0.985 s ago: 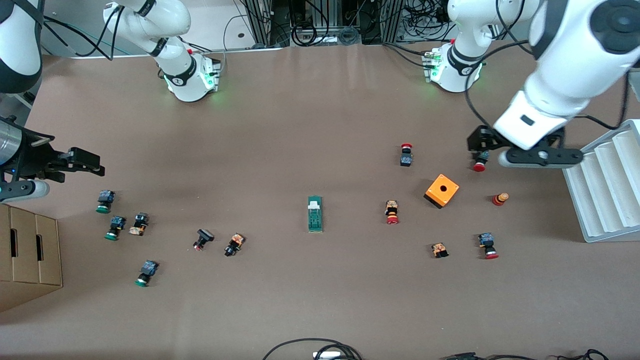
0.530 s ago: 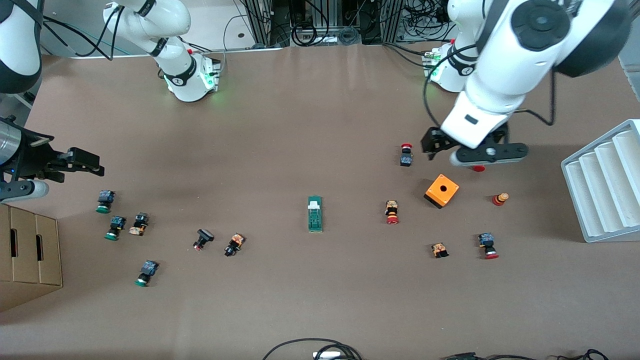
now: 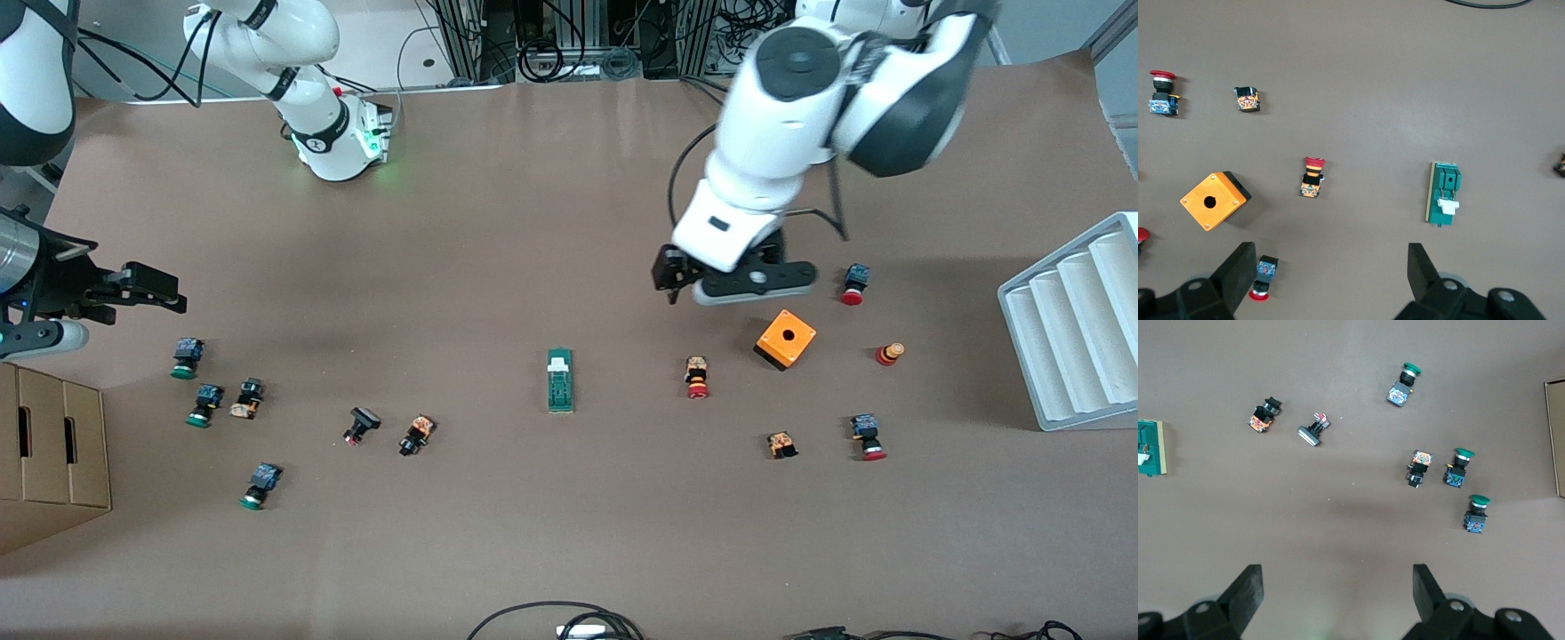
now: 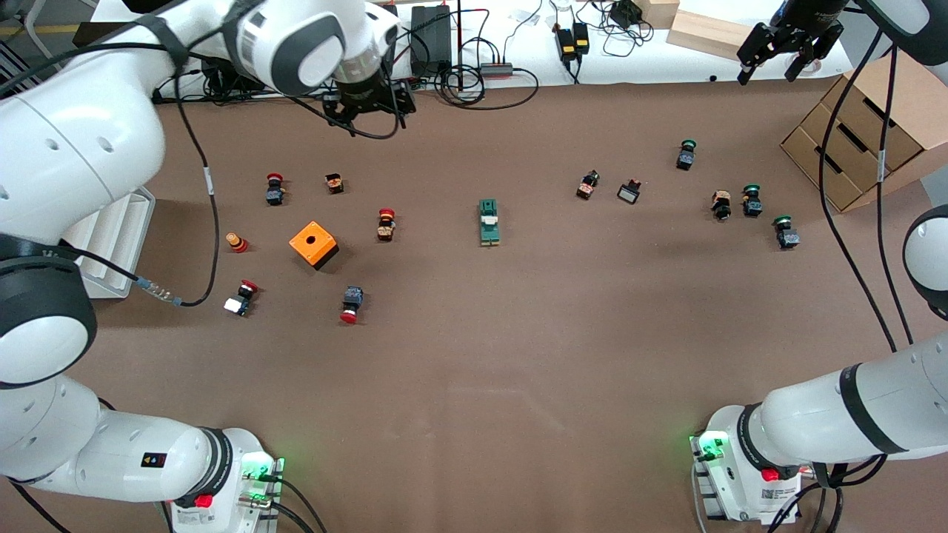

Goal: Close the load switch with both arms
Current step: 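Move the left gripper over the green load switch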

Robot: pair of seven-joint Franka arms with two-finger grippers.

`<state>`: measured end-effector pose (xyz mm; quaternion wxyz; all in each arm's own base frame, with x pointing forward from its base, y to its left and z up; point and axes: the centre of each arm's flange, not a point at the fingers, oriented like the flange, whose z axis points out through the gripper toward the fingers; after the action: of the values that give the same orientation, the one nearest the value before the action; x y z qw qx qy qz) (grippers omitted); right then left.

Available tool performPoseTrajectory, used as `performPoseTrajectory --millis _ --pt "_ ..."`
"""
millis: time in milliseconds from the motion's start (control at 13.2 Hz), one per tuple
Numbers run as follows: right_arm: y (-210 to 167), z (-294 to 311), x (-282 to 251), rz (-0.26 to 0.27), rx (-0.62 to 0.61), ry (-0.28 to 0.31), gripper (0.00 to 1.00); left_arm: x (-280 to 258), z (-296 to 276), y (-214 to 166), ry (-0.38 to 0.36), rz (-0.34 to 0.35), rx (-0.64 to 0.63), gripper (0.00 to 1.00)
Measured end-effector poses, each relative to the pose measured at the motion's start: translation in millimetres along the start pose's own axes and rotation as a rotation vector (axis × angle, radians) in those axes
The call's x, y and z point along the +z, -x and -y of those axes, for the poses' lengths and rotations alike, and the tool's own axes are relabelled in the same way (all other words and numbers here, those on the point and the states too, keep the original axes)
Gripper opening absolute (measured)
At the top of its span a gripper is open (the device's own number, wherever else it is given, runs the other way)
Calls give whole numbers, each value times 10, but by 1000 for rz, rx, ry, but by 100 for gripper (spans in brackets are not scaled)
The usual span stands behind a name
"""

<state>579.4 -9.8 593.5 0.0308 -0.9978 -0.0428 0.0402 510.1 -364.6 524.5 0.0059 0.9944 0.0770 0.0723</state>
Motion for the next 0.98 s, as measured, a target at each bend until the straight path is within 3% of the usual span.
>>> performPoseTrajectory --millis 379,682,985 --pt "0 0 0 0 0 0 100 307 -617 356 16 -99 -64 100" --pt "-1 13 1 0 -2 0 100 786 -1105 785 -35 -235 -127 100" --pt "-1 13 0 0 -2 0 100 1287 -1494 1213 -19 -350 -165 100"
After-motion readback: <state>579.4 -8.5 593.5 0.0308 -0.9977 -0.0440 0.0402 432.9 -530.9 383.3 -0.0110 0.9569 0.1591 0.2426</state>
